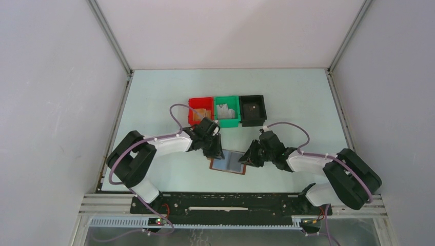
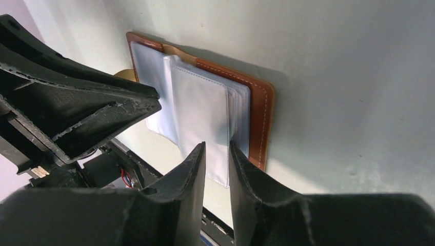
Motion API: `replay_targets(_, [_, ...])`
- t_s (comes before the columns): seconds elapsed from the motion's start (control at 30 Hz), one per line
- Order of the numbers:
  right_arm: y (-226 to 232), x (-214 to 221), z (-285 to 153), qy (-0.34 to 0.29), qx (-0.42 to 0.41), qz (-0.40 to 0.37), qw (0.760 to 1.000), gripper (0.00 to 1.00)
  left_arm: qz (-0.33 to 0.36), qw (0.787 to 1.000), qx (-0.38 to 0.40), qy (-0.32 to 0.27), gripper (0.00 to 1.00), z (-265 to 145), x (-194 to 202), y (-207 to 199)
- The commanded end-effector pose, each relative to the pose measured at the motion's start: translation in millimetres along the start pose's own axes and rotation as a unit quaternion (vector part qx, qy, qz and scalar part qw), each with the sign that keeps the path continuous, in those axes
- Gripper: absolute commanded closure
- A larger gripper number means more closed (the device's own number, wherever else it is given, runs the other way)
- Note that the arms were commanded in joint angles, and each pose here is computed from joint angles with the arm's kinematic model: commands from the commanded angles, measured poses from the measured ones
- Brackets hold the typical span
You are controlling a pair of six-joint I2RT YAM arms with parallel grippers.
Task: Take the credit cards out of the card holder
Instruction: Remove the credit card from the card holder.
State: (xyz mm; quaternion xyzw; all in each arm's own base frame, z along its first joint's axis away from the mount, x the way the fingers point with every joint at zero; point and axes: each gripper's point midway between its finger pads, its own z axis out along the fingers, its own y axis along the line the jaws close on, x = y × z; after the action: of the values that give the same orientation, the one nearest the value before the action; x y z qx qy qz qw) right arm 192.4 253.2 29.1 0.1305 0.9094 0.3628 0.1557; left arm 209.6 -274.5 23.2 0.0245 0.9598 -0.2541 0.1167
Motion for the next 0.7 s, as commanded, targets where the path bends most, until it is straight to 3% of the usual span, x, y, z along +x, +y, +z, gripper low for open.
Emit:
replay_targets(0.0, [5.3,3.3,11.0,0.007,-0.007,-0.004,1.000,0.68,0.003,1.000,-0.010,0.005,0.73,4.6,5.2,10.3])
replay_targets(0.67, [71.6,1.2,19.6,0.028,-0.121,-0.005,0.992,0.68,0.005,1.000,-0.006,0.006,0.74,2.7,8.0,10.5])
